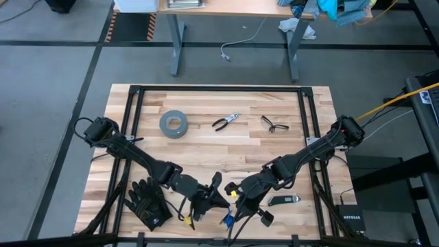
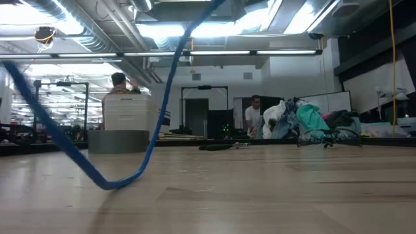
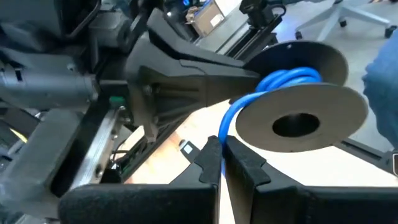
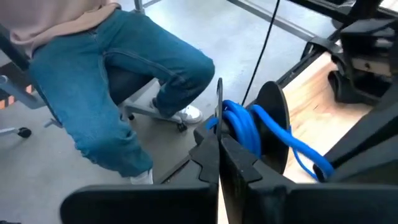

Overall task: Coil cords
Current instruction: Coil the blue wire cable onto the black spool

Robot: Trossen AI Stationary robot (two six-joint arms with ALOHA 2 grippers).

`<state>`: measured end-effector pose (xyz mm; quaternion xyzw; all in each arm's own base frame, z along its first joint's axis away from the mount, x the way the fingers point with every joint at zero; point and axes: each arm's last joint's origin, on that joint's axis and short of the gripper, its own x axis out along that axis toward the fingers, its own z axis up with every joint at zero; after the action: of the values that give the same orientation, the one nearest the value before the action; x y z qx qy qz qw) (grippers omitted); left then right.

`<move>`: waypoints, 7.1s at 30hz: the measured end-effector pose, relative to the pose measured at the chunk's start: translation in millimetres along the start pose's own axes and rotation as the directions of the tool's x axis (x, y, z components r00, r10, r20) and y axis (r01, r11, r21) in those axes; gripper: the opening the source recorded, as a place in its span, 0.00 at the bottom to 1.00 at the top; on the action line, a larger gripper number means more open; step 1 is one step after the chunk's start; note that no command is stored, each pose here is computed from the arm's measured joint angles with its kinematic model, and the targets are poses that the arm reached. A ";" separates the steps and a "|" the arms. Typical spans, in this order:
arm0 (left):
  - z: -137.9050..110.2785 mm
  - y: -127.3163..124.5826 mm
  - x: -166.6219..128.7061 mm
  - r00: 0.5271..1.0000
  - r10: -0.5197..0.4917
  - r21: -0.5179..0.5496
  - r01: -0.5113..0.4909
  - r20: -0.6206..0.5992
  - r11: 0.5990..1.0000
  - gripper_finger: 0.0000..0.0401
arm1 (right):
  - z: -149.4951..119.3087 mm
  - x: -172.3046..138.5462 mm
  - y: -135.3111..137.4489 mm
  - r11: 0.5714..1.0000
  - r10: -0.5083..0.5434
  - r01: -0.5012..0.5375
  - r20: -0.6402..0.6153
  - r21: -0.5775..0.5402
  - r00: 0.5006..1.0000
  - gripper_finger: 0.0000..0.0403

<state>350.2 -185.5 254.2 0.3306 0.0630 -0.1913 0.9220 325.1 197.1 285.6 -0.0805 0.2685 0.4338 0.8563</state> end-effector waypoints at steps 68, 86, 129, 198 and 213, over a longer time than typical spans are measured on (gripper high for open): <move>-34.6 -56.5 -32.8 0.937 0.195 -0.504 -0.323 -0.292 0.801 0.32 | 3.9 0.1 3.1 0.993 0.120 -0.119 0.050 -0.024 0.992 0.00; -58.8 -64.1 -5.5 0.928 0.277 -0.516 -0.370 -0.251 0.773 0.32 | 4.0 0.0 2.5 0.994 0.103 -0.102 0.048 -0.026 0.994 0.00; -74.1 -31.8 8.7 0.998 0.036 -0.707 -0.058 -0.046 0.705 0.01 | 18.2 -1.4 0.0 0.978 0.054 -0.015 0.182 -0.209 0.982 0.00; -7.3 -32.5 -62.6 0.981 -0.125 -0.669 -0.009 -0.151 0.743 0.00 | -17.3 -19.8 -5.0 0.909 -0.334 0.383 -0.262 0.164 0.906 0.00; 19.3 -15.3 -68.4 0.981 0.003 -0.468 -0.096 -0.196 0.879 0.00 | -18.4 -12.6 -14.0 0.936 -0.257 0.299 -0.222 0.185 0.941 0.00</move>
<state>281.2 -187.3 276.8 0.1127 0.1868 -0.1142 0.9692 322.9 172.9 275.4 -0.0664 0.3821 0.2663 0.8824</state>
